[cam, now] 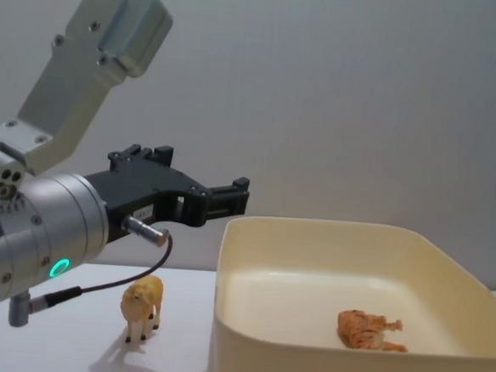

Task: Pick up the toy alternately with two hands and place it into the central storage box.

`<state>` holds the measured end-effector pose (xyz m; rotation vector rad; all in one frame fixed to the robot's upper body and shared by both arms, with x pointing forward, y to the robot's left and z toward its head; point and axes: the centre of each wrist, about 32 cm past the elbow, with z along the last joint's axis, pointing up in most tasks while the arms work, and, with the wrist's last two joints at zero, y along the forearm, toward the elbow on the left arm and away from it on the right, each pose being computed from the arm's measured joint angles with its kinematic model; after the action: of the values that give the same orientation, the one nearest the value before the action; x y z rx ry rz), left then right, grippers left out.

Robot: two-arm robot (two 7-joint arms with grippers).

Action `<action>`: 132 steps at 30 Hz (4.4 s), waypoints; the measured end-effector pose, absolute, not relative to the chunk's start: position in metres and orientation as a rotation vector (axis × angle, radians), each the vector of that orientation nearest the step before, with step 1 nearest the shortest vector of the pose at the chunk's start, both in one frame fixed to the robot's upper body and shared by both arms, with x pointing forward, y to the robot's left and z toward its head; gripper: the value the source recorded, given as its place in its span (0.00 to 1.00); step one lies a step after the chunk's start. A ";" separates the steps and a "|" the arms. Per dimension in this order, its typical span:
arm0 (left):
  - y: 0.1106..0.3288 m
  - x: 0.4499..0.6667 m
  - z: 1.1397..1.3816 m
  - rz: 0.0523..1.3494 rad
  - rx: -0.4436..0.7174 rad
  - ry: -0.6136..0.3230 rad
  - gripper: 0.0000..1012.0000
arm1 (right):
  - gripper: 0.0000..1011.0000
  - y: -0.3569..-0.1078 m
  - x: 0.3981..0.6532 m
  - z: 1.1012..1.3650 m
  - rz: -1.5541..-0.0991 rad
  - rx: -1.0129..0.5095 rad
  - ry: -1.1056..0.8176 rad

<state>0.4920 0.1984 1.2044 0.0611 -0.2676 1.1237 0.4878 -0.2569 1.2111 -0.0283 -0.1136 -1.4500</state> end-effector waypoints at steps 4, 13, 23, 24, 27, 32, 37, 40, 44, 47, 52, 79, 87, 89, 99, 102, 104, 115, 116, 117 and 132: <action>0.198 0.492 1.204 1.124 0.061 -0.268 0.99 | 0.99 -0.274 0.473 1.208 -1.502 -0.035 -0.103; 0.198 0.492 1.204 1.124 0.061 -0.268 0.99 | 0.99 -0.308 0.447 1.198 -1.601 -0.097 -0.085; 0.198 0.492 1.204 1.124 0.061 -0.268 0.99 | 0.99 -0.328 0.437 1.184 -1.652 -0.180 -0.063; 0.198 0.492 1.204 1.124 0.061 -0.268 0.99 | 0.99 -0.329 0.437 1.183 -1.653 -0.185 -0.061; 0.198 0.492 1.204 1.124 0.061 -0.268 0.99 | 0.99 -0.332 0.438 1.178 -1.654 -0.208 -0.056; 0.198 0.492 1.204 1.124 0.061 -0.268 0.99 | 0.99 -0.332 0.445 1.170 -1.647 -0.242 -0.045; 0.198 0.492 1.204 1.124 0.061 -0.268 0.99 | 0.99 -0.331 0.451 1.162 -1.643 -0.268 -0.029; 0.198 0.492 1.204 1.124 0.061 -0.268 0.99 | 0.99 -0.330 0.455 1.157 -1.639 -0.282 -0.018; 0.198 0.492 1.204 1.124 0.061 -0.268 0.99 | 0.99 -0.328 0.460 1.149 -1.636 -0.308 0.001; 0.198 0.492 1.204 1.124 0.061 -0.268 0.99 | 0.99 -0.326 0.463 1.144 -1.635 -0.320 0.013; 0.198 0.492 1.204 1.124 0.061 -0.268 0.99 | 0.89 -0.324 0.467 1.139 -1.633 -0.334 0.024; 0.198 0.492 1.204 1.124 0.061 -0.268 0.99 | 0.29 -0.316 0.470 1.135 -1.605 -0.297 0.040; 0.198 0.492 1.204 1.124 0.061 -0.268 0.99 | 0.29 -0.304 0.472 1.150 -1.563 -0.180 0.014; 0.198 0.492 1.204 1.124 0.061 -0.268 0.99 | 0.29 -0.301 0.474 1.154 -1.553 -0.159 0.011; 0.198 0.492 1.204 1.124 0.061 -0.268 0.99 | 0.29 -0.275 0.485 1.186 -1.447 -0.029 -0.007; 0.198 0.492 1.204 1.124 0.061 -0.268 0.99 | 0.29 -0.263 0.491 1.196 -1.396 -0.005 -0.004; 0.198 0.492 1.204 1.124 0.061 -0.268 0.99 | 0.29 -0.257 0.494 1.199 -1.377 0.000 -0.002; 0.198 0.492 1.204 1.124 0.061 -0.268 0.99 | 0.31 -0.229 0.510 1.211 -1.292 -0.033 0.014; 0.198 0.492 1.204 1.124 0.061 -0.268 0.99 | 0.35 -0.227 0.512 1.211 -1.284 -0.038 0.015; 0.198 0.492 1.204 1.124 0.061 -0.268 0.99 | 0.37 -0.225 0.513 1.212 -1.281 -0.040 0.015; 0.198 0.492 1.204 1.124 0.061 -0.268 0.99 | 0.81 -0.218 0.518 1.217 -1.259 -0.034 0.017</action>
<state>0.4920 0.1984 1.2044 0.0611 -0.2676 1.1236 0.5185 -0.2182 1.2170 -0.0337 0.0170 -1.2588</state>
